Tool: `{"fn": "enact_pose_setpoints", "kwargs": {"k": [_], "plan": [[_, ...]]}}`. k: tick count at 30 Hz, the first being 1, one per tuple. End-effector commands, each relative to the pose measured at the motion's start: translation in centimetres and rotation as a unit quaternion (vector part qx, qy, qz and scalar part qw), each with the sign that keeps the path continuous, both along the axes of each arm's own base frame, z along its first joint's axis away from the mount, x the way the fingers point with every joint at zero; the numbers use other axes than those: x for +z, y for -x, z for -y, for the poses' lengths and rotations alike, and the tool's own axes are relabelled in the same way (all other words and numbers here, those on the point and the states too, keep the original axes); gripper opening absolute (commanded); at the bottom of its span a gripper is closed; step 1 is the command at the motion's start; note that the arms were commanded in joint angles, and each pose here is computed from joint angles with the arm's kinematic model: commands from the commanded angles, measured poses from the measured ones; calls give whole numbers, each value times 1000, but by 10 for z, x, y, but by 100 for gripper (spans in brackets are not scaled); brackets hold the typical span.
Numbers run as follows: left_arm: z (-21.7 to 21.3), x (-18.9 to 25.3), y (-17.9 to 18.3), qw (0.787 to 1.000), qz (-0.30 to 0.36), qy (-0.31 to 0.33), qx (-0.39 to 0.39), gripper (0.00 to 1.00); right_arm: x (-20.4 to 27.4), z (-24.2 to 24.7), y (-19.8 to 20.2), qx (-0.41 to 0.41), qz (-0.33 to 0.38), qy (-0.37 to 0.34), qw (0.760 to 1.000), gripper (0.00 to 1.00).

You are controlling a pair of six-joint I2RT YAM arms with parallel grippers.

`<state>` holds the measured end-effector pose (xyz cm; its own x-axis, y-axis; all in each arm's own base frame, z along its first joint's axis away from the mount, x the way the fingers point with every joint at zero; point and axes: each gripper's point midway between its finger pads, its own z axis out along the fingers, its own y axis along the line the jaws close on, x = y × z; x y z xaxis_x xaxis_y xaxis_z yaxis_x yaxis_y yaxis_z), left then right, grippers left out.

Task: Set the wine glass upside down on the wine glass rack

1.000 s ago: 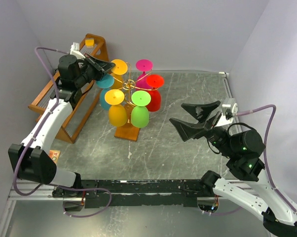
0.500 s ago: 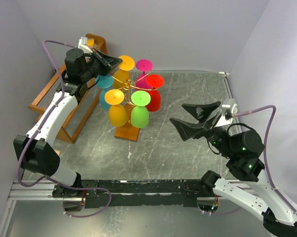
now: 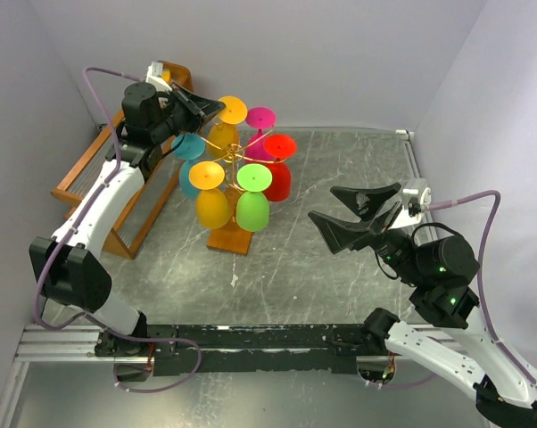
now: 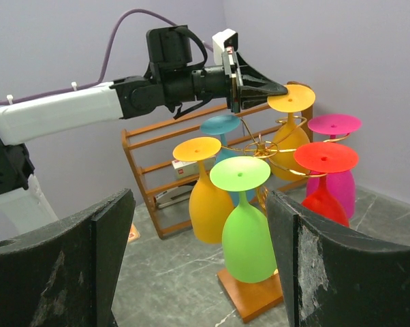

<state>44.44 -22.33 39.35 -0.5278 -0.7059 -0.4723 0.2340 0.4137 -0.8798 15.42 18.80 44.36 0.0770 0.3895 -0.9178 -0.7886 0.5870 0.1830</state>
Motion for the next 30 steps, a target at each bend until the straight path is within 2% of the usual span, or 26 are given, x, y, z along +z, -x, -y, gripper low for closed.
{"fn": "enact_pose_setpoints", "kwargs": {"k": [1,20,30], "plan": [[1,27,-9,999,41,-7,7,7,-2,2,0,-5,3,4,1000,78],[-6,27,-30,997,46,-40,39,7,1,0,-2,-5,9,3,1000,79],[-25,25,-28,995,48,-63,66,7,0,-1,-3,-5,7,1,1000,79]]}}
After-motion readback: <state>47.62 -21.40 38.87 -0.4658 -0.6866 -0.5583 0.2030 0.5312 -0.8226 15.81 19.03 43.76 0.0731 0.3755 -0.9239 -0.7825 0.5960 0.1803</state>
